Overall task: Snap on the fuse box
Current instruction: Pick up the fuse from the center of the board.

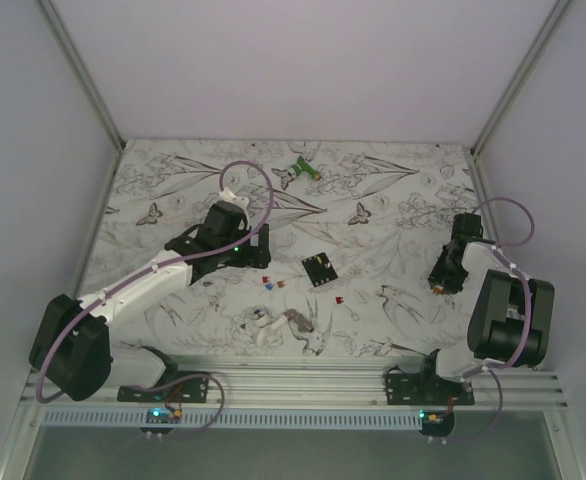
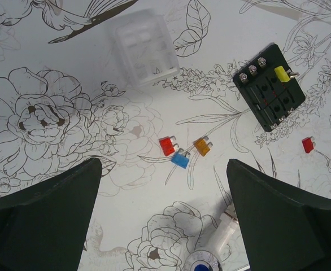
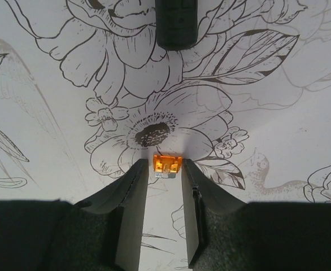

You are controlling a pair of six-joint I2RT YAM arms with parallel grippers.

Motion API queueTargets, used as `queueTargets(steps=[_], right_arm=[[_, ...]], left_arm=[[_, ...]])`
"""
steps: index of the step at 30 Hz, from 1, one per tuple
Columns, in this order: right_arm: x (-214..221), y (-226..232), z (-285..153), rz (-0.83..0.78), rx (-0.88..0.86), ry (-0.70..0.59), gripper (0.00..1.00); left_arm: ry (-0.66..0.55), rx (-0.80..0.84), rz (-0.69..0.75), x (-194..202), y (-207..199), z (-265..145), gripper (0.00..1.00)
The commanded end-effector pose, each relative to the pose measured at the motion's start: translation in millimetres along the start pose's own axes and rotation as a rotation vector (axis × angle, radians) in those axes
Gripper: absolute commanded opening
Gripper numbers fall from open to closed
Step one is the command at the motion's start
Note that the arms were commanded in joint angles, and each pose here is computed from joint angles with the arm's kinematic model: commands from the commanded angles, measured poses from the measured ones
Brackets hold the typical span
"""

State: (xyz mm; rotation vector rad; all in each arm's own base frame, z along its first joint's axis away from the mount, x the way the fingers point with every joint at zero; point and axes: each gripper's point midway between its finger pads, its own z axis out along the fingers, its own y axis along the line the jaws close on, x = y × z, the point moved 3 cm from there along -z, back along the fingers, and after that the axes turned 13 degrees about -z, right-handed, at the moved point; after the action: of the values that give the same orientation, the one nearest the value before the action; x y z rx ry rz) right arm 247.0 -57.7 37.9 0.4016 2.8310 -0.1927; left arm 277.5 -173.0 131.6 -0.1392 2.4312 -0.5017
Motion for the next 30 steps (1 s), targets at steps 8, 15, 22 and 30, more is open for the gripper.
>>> queueTargets(steps=[8,15,22,30], right_arm=[[5.2,-0.6,10.5,-0.012,0.02,0.021,0.27],[4.1,15.0,-1.5,0.001,-0.069,-0.023,0.22],[-7.4,57.5,-29.9,0.013,-0.269,-0.149,0.22],[-17.7,126.2,-70.7,0.0,-0.529,-0.309,0.21]], left_arm=[[-0.008,0.016,-0.016,-0.4,0.0,-1.8,0.97],[0.003,0.025,-0.024,0.5,-1.9,0.0,0.97],[0.038,0.079,-0.045,3.5,-12.1,0.5,0.97],[0.067,0.295,-0.13,8.8,-49.5,-1.6,0.95]])
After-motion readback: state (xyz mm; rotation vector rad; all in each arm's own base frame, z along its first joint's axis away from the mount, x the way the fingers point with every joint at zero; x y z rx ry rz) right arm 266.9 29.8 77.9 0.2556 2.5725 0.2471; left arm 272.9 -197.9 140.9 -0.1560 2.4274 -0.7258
